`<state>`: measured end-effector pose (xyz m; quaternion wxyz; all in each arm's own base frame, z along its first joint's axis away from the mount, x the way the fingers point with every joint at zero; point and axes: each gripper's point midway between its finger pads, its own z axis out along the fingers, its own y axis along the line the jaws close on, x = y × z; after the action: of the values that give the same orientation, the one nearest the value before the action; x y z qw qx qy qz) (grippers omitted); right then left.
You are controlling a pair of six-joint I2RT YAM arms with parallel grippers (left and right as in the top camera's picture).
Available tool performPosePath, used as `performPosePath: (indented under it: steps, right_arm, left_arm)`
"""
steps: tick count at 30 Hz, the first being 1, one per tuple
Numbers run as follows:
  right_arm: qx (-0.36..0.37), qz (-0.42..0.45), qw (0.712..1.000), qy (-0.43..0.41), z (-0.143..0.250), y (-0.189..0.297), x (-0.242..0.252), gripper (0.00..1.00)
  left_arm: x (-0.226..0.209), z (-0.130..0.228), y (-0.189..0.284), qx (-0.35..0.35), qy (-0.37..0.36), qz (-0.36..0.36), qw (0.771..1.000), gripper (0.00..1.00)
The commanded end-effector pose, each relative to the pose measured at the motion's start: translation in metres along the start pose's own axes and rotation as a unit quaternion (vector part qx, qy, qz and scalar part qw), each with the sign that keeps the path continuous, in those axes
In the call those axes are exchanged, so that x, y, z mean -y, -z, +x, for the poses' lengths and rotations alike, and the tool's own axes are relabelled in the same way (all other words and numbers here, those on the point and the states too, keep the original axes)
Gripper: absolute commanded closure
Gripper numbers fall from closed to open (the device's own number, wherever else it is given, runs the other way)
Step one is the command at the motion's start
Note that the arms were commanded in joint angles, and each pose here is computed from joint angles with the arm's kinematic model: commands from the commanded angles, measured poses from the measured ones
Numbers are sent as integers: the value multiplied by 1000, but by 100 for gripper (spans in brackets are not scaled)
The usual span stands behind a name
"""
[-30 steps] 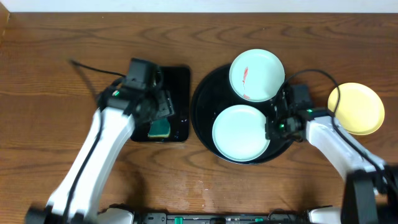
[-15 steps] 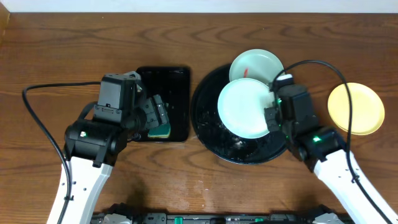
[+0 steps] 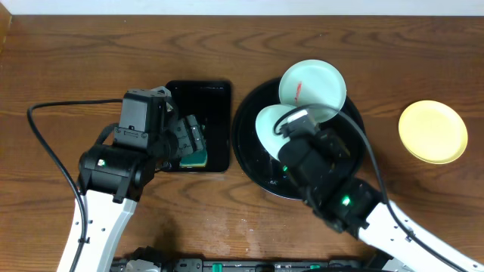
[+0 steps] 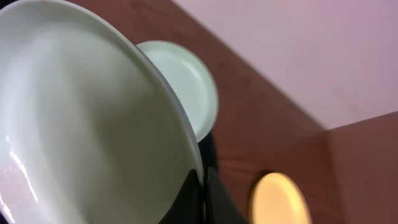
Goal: Clean dirty plates on tray and stack at the side
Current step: 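Lift the scrubbed pale green plate off the round tray with right gripper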
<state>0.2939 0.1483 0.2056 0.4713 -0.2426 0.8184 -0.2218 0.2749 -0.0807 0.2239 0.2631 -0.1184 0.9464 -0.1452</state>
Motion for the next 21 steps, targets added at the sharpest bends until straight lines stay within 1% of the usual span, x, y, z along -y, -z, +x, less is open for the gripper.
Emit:
performPosePath:
  steps: [1, 4, 7, 14, 21]
  right_arm:
    - [22, 102, 994, 19, -13, 21, 30, 99]
    - [33, 140, 989, 32, -18, 34, 36, 99]
    - [42, 158, 986, 32, -21, 41, 38, 99]
    - [62, 149, 985, 54, -32, 50, 30, 99]
    - [59, 175, 979, 82, -37, 54, 39, 99]
  left_arm:
    - [3, -4, 4, 5, -3, 6, 1000, 16]
    - [3, -4, 4, 5, -3, 6, 1000, 16]
    - [3, -4, 4, 5, -3, 6, 1000, 16]
    - [3, -4, 4, 5, -3, 6, 1000, 16]
    - [3, -4, 4, 5, -3, 6, 1000, 16]
